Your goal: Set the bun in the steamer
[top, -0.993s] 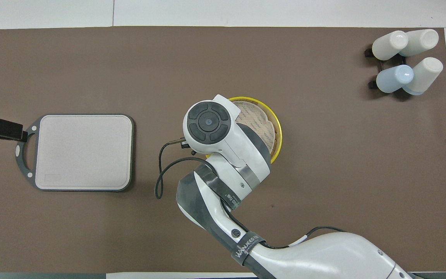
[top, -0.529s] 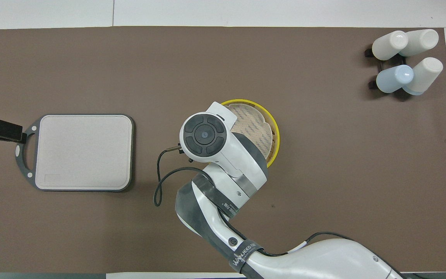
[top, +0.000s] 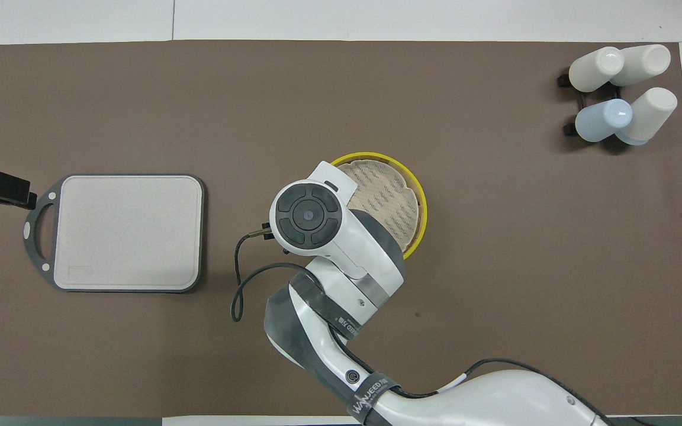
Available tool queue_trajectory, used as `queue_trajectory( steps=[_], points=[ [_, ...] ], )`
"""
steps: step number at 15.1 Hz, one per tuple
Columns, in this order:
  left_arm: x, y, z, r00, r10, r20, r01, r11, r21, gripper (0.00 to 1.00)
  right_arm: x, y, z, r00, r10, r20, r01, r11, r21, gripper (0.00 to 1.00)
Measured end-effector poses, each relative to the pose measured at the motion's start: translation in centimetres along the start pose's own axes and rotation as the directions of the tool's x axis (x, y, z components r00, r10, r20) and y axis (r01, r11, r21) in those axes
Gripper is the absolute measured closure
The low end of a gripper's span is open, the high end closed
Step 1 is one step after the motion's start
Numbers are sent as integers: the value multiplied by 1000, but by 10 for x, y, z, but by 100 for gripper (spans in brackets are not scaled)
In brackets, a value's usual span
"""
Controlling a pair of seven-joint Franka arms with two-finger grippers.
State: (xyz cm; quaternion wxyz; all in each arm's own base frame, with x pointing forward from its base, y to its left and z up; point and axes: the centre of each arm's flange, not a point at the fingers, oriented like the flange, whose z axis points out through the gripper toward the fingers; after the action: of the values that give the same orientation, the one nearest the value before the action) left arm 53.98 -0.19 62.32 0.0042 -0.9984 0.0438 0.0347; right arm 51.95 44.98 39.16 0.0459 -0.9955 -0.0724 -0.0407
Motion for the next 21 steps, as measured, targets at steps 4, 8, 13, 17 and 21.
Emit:
queue_trajectory(
  steps=[4, 8, 13, 17, 21],
  points=[
    [-2, -4, -3, 1000, 14, -5, -14, 1000, -1, 0, 49, 78, -75, 989, 142, -26, -143, 989, -26, 0],
    [-2, -4, -3, 1000, 18, -6, -18, 1000, -5, 0, 52, 197, -158, 978, 207, 38, -203, 974, -97, 0],
    [-4, -4, -6, 1000, 15, -14, -16, 999, -28, 0, 5, 274, -226, 981, 177, 84, -165, 977, -132, 0],
    [-4, -4, -6, 1000, 15, -16, -16, 999, -32, 0, -19, 307, -234, 984, 141, 107, -126, 982, -139, 0],
    [-3, -3, -6, 1000, 17, -19, -17, 999, -34, 0, -18, 365, -230, 983, 136, 124, -119, 984, -131, 0]
  ],
)
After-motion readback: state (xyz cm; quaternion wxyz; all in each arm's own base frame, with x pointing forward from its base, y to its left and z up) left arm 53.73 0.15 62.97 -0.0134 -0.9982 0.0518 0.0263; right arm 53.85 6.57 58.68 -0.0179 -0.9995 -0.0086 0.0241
